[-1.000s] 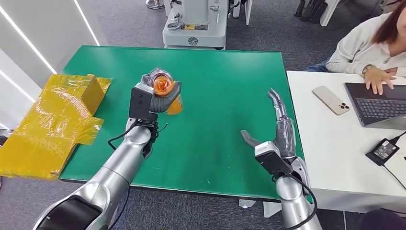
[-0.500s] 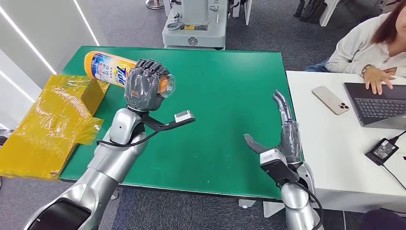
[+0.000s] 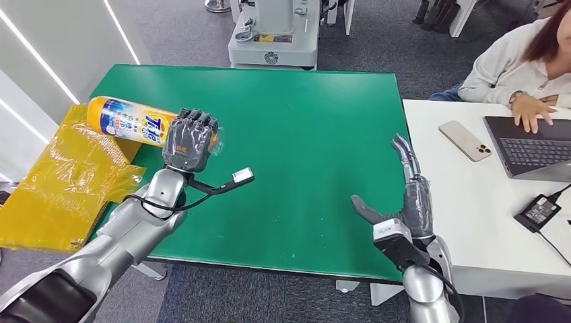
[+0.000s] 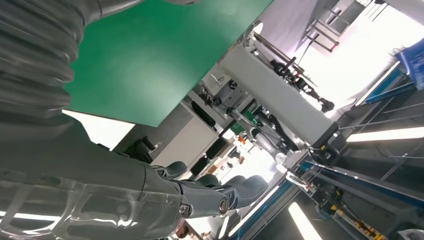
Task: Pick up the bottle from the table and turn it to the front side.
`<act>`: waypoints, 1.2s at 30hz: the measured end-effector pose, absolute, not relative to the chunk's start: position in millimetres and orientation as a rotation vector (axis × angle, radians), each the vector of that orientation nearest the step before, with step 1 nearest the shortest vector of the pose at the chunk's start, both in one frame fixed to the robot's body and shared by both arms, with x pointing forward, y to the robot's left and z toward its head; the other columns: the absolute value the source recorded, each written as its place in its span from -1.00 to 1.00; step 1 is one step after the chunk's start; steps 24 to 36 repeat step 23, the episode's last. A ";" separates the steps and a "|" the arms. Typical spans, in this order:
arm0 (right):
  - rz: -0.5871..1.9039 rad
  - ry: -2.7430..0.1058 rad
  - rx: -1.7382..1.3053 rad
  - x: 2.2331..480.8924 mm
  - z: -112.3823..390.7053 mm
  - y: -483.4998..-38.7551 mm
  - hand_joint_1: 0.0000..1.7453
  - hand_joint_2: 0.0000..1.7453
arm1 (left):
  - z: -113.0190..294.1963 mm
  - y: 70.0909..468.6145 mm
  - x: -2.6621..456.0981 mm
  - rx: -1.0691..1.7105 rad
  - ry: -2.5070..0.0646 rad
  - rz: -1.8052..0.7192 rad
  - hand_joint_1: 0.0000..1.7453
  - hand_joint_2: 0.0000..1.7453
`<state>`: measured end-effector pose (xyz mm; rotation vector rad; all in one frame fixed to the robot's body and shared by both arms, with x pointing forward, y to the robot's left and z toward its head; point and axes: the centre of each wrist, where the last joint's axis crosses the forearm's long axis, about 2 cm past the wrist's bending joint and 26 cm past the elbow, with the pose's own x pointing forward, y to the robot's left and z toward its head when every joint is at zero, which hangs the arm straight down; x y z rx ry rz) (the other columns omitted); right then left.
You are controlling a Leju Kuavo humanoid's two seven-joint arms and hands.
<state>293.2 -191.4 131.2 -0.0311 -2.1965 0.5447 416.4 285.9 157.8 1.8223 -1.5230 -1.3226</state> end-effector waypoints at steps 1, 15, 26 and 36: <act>0.539 -2.196 -0.037 291.9 129.6 -194.1 -1.00 1.00 | 152.5 289.8 414.9 1.824 -1.499 -1.351 1.00 1.00; 0.489 -2.187 -0.090 274.8 120.8 -213.4 -1.00 1.00 | 94.4 353.6 389.9 1.709 -1.157 -1.684 1.00 1.00; 0.471 -2.193 -0.091 267.2 117.9 -217.5 -1.00 1.00 | 81.5 377.9 378.2 1.548 -1.109 -1.674 1.00 1.00; 0.471 -2.193 -0.091 267.2 117.9 -217.5 -1.00 1.00 | 81.5 377.9 378.2 1.548 -1.109 -1.674 1.00 1.00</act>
